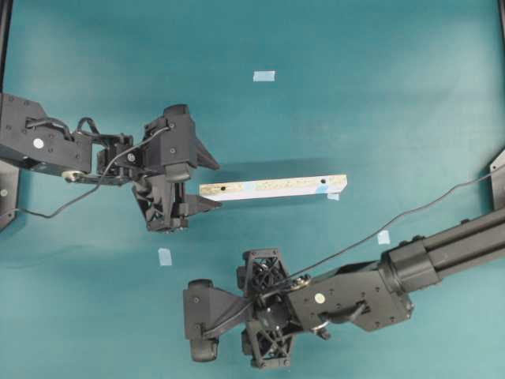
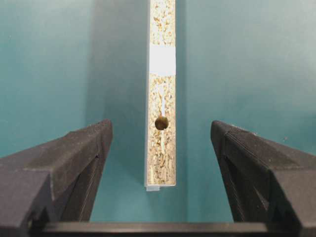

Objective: Move the wooden board into place and insert the rod into its hole.
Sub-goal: 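Lower the right gripper over the wooden dowel and close on it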

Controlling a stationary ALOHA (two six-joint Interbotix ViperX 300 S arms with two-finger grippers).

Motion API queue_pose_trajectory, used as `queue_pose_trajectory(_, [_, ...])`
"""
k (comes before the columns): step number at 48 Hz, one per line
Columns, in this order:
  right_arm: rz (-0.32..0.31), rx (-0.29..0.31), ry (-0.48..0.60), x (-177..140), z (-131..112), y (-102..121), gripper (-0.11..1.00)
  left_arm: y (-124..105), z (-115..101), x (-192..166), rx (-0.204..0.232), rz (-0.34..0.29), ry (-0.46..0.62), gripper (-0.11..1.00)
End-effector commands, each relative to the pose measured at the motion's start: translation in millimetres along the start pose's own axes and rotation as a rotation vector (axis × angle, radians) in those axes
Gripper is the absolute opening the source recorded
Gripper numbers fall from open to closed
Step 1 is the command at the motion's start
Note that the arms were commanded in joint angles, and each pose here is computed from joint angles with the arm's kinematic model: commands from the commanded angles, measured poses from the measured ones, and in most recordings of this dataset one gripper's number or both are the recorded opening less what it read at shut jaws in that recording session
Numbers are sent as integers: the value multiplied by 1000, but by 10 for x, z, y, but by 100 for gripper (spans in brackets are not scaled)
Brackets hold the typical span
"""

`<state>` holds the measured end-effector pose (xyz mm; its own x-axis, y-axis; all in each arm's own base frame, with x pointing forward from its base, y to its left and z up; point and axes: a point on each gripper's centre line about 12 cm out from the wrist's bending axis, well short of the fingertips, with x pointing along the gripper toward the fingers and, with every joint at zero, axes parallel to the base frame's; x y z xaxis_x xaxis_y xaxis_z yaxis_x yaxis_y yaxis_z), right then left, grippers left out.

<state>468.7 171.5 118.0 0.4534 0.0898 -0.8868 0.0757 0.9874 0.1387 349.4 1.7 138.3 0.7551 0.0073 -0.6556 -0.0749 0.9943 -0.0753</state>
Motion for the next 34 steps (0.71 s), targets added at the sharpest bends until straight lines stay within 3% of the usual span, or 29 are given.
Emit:
queue_pose_trajectory(1, [24, 0, -47, -134, 137, 72, 80, -23, 73, -24, -3, -6, -27, 78])
queue_pose_trajectory(34, [22, 7, -57, -96, 175, 33, 78, -23, 21, -26, -2, -6, -15, 78])
